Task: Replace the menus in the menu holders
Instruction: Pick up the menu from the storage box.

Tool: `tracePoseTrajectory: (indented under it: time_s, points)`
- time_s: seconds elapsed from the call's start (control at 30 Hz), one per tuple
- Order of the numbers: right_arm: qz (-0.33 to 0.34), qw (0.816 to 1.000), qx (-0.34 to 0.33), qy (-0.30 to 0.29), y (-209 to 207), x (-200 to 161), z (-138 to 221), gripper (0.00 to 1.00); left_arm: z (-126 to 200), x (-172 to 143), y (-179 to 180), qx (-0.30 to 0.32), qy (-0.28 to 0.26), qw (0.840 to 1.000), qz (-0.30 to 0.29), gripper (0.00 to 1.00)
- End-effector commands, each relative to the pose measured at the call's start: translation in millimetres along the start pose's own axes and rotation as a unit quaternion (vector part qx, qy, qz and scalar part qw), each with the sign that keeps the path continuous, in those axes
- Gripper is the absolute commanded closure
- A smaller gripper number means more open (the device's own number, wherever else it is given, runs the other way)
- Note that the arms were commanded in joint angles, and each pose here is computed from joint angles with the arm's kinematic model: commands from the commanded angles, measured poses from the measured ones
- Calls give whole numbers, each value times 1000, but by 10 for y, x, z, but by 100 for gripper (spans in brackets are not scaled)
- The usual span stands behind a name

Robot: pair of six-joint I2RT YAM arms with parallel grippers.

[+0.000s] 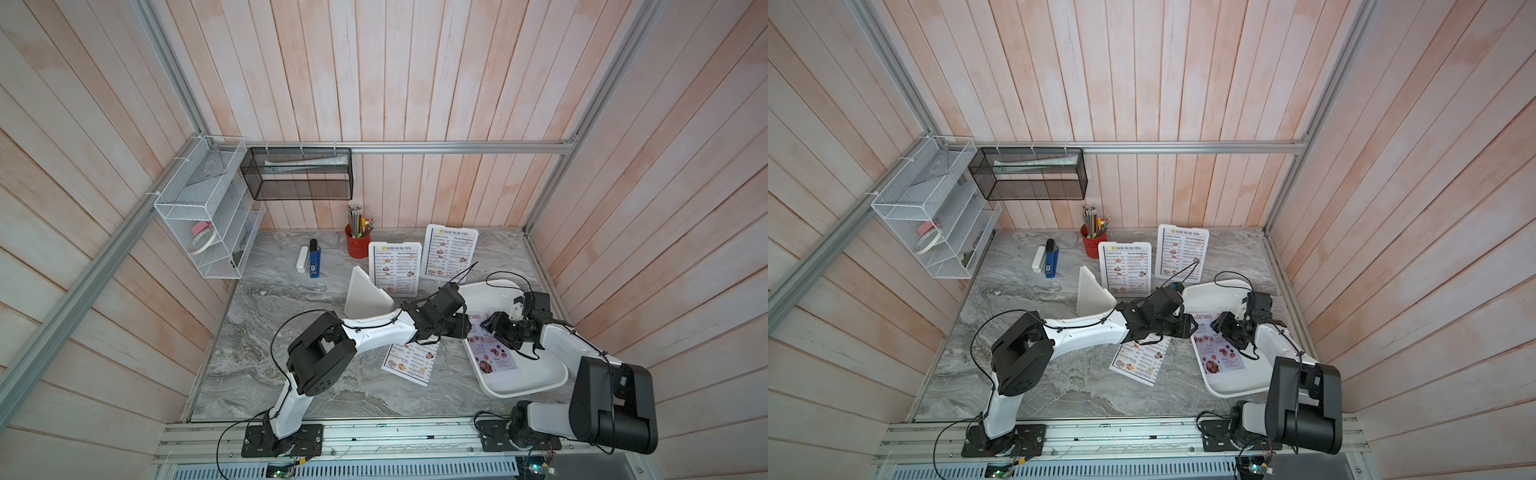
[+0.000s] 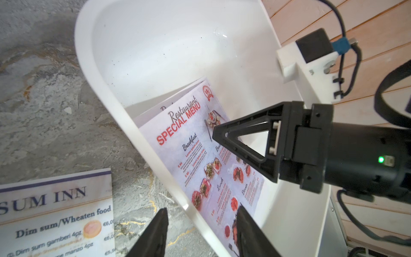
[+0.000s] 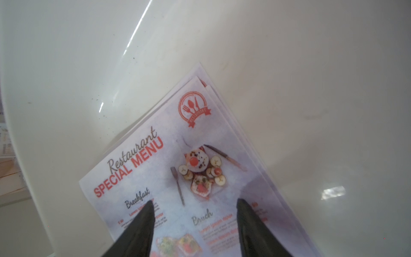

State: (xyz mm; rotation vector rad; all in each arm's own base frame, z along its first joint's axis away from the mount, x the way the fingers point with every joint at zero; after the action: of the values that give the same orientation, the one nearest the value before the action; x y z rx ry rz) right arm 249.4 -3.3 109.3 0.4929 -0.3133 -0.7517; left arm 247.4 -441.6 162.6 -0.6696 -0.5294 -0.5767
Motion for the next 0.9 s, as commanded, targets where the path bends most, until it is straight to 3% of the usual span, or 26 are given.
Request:
tracePoseTrajectory:
  time_s: [0.0, 0.2, 0.37, 0.53, 0.67, 0.87]
  points:
    - [11, 998, -35, -42, 49, 123, 141, 31, -29, 36, -46, -5, -4, 1000, -6, 44]
    - [6, 993, -89, -78, -64, 283, 118, 21, -24, 19, -100, -7, -3, 1000, -9, 41]
    - [-11, 987, -123, -107, -184, 409, 140, 19, -54, -9, -138, -13, 2, 1000, -10, 41]
    - [-27, 991, -112, -67, -276, 312, 2, 19, -111, -34, -147, -18, 7, 1000, -10, 42]
    - [-42, 997, -64, -17, -286, 118, -94, 29, -160, -43, -136, -18, 11, 1000, -11, 45]
    - [-47, 998, -32, 8, -243, -33, -91, 38, -176, 7, -45, -7, 4, 1000, -4, 48]
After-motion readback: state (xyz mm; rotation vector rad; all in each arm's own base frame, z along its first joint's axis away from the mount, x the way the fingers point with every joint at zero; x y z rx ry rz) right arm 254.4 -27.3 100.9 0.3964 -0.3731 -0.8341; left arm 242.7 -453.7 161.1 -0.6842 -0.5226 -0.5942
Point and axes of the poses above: each gripper's point midway between its finger pads, its own z axis back along the fingers, its own y axis along the line the jaws close on, x = y × z, the point moved 8 cm from there along z, back along the fingers, and after that the axes turned 14 degrees about -z, right-handed, at the moved point
